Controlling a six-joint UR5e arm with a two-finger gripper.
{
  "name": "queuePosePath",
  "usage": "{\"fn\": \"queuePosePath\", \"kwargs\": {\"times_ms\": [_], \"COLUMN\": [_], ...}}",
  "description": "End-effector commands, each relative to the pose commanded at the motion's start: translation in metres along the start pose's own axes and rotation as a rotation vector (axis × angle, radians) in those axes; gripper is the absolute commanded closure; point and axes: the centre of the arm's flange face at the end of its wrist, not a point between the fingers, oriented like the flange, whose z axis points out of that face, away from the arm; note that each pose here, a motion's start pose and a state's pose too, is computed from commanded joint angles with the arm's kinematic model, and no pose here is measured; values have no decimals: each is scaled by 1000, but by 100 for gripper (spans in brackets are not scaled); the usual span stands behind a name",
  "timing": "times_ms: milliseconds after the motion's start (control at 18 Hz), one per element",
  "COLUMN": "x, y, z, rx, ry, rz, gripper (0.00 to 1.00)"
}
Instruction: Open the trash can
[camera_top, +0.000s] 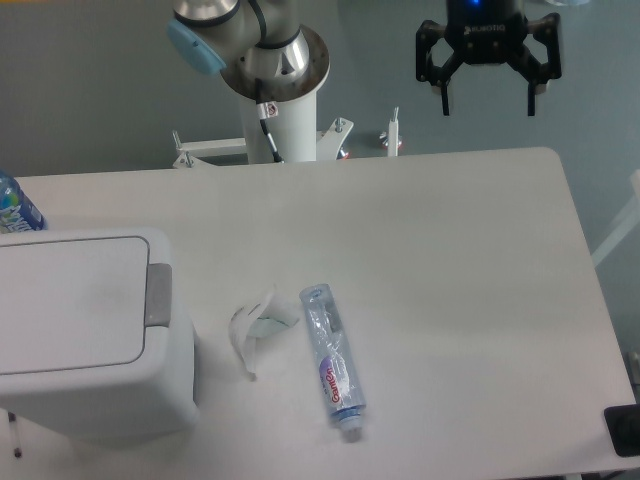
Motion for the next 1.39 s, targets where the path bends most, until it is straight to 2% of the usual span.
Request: {"fn": "queuePosePath", "kwargs": {"times_ms": [167, 278, 500, 611, 889, 1000, 1111, 1333, 1389], "x": [0, 0, -1, 4, 44, 62, 84, 101, 109], "y": [-1, -1, -5, -10, -61, -80, -101, -121, -128], "z": [-1, -2, -2, 0, 12, 18, 22, 30, 33], "rx": [4, 5, 35, 49, 91, 101, 134, 191, 194], "ry": [-1, -4, -31, -20, 26, 61, 138, 309, 343], "rz": [-1, -38, -263, -352, -486, -507, -517, -662, -667], "gripper": [0, 0, 0, 0, 0, 0, 0, 0, 0]}}
